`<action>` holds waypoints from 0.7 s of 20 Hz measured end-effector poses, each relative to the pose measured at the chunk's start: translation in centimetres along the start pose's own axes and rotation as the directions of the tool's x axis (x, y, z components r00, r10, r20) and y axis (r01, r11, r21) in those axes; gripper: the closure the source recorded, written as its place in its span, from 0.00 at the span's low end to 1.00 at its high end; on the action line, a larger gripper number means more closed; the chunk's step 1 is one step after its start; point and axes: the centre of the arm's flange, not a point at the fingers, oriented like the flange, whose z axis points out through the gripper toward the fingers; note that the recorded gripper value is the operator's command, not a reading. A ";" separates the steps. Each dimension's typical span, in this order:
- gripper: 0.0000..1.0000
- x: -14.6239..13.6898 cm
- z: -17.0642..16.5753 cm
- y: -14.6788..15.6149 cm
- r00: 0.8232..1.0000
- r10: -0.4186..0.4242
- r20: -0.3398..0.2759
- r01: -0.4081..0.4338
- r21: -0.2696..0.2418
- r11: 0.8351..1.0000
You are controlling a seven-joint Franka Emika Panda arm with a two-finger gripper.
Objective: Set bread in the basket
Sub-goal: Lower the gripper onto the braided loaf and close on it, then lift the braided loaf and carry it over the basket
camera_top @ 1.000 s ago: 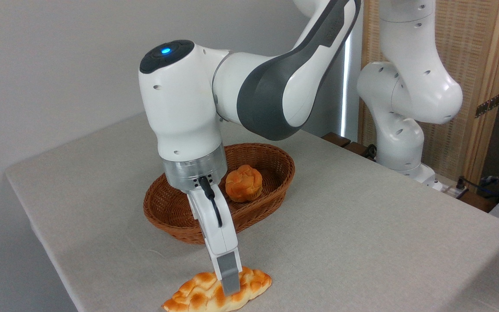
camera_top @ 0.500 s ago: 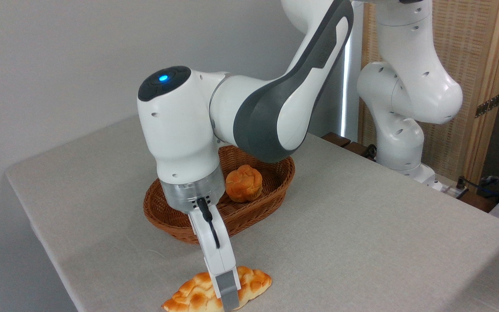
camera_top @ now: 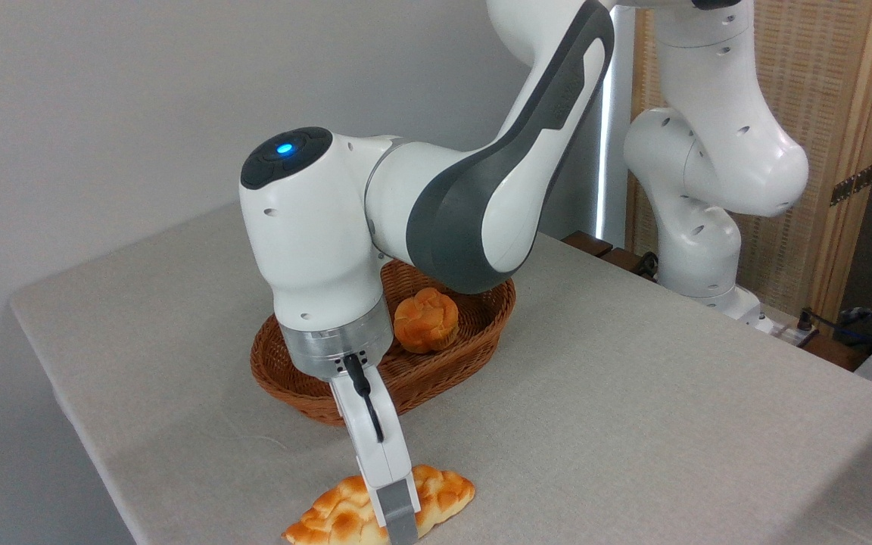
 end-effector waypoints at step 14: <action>0.64 0.0 0.0 0.0 1.000 -0.001 0.000 0.001 0.000 1.000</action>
